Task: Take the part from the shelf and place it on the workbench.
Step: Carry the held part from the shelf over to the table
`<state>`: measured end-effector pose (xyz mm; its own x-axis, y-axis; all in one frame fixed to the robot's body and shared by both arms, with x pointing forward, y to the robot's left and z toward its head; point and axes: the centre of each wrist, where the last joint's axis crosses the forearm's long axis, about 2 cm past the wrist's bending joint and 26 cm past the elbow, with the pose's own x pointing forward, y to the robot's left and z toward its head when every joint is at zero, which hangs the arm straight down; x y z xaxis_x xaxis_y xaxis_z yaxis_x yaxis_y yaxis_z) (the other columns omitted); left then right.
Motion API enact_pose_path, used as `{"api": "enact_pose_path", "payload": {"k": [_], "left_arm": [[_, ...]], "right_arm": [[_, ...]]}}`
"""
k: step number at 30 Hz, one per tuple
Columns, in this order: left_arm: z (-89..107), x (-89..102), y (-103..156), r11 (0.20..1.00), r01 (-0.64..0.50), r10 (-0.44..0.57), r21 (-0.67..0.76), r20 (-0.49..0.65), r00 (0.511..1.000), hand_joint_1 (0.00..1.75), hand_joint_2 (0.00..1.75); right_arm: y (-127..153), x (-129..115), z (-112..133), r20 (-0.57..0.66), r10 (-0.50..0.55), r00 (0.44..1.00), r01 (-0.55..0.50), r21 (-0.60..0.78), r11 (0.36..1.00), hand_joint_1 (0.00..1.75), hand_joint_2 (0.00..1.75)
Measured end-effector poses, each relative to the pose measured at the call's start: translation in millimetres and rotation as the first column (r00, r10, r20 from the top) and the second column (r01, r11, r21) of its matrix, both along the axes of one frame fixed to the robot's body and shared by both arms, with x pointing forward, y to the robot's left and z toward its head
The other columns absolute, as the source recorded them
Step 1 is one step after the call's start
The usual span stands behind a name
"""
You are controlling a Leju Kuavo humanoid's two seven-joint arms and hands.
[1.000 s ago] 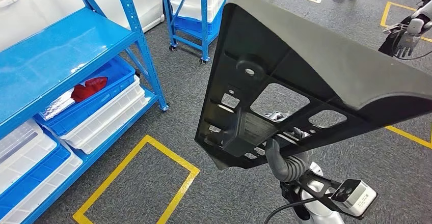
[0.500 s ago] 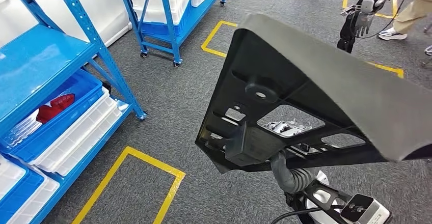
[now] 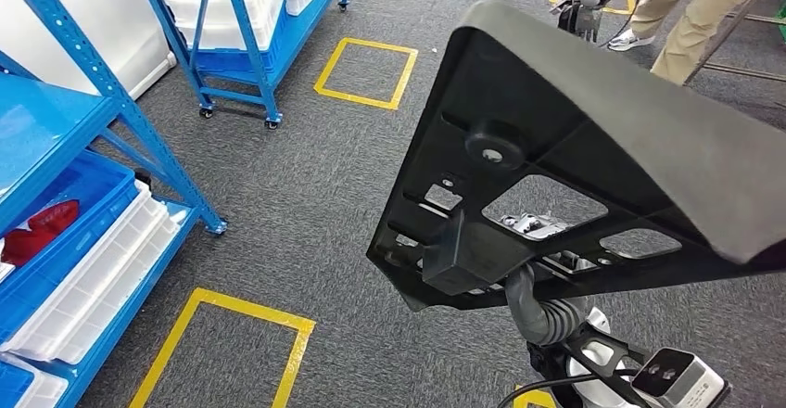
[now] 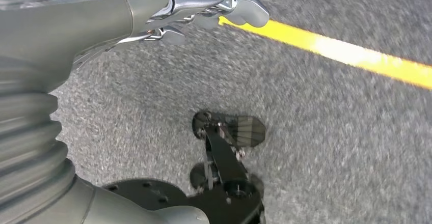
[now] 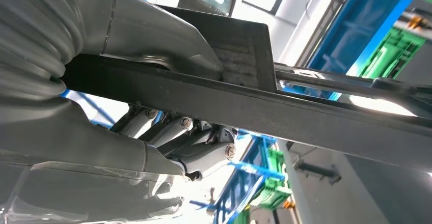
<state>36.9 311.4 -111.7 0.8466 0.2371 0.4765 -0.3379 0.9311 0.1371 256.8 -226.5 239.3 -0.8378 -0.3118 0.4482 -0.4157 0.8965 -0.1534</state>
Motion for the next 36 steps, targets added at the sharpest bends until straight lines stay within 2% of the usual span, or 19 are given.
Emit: {"api": "enact_pose_path", "payload": {"k": [5, 15, 30, 36], "left_arm": [[0.3, 2.8, -0.7, 1.0, 0.002, -0.002, -0.003, 0.011, 1.0, 0.0, 1.75], [-0.4, -3.8, -0.9, 1.0, -0.003, 0.003, 0.007, -0.022, 1.0, 0.0, 1.75], [-0.4, -3.4, -2.6, 1.0, -0.002, 0.002, -0.007, -0.013, 1.0, 0.0, 1.75], [-0.3, -1.6, -2.7, 1.0, -0.006, 0.006, -0.009, -0.005, 1.0, 0.0, 1.75]], "right_arm": [[-2.8, 9.4, 8.8, 0.008, -0.001, 1.0, 0.001, 0.011, 1.0, 1.75, 1.75], [-6.1, 12.1, 3.9, -0.012, 0.004, 1.0, -0.004, 0.013, 1.0, 1.75, 1.75], [-8.6, 16.1, 1.9, -0.026, -0.004, 1.0, 0.005, 0.007, 1.0, 1.75, 1.75], [-5.3, 21.0, 8.6, -0.008, -0.013, 1.0, 0.013, -0.003, 1.0, 1.75, 1.75]]}}
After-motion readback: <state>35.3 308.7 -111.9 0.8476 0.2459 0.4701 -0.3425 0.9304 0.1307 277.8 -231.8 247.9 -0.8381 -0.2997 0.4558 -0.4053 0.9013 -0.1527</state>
